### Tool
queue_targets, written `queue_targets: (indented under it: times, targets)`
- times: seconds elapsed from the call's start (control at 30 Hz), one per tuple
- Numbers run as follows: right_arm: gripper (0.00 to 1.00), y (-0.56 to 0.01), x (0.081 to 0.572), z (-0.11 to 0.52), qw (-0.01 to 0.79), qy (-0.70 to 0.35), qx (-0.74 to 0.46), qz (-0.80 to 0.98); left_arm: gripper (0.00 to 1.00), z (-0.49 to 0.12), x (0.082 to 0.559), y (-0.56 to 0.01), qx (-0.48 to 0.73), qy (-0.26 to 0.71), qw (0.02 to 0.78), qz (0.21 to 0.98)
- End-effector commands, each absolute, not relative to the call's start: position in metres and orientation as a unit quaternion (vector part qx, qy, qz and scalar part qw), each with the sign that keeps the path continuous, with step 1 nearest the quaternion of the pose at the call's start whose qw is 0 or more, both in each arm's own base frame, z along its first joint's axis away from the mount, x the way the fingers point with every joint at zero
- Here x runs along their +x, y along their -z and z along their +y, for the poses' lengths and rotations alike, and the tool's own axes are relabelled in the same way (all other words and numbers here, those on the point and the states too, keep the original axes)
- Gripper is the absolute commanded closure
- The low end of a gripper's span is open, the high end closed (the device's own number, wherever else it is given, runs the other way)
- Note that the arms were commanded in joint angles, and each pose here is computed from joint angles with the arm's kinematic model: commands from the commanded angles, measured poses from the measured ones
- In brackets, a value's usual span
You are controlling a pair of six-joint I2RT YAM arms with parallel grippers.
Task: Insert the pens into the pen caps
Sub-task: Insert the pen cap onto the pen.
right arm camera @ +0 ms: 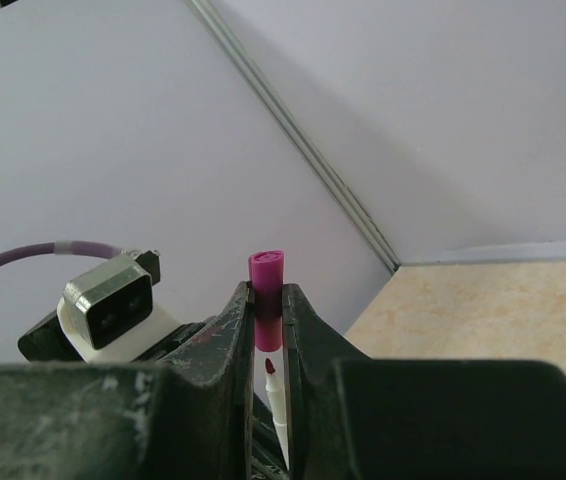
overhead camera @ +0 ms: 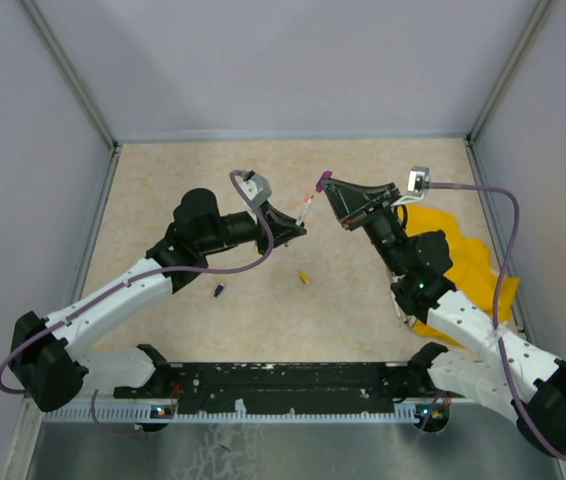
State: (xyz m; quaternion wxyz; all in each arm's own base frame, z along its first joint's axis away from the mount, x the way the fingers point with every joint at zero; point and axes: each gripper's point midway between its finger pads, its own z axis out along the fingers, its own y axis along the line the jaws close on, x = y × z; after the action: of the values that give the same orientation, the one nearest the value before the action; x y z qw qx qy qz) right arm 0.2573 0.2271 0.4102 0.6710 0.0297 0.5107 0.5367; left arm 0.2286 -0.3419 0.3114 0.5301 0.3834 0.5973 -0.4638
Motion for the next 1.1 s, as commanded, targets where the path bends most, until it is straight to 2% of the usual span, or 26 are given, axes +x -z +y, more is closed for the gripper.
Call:
queue_targets:
  times: [0.0, 1.07]
  targets:
    - [1.0, -0.452, 0.246, 0.223, 0.69, -0.56, 0.022, 0.457, 1.0, -0.344, 0.223, -0.314, 0.395, 0.469, 0.534, 0.582]
    - [1.0, -0.417, 0.249, 0.237, 0.67, -0.555, -0.006, 0.492, 1.0, -0.341, 0.222, -0.316, 0.391, 0.467, 0.539, 0.582]
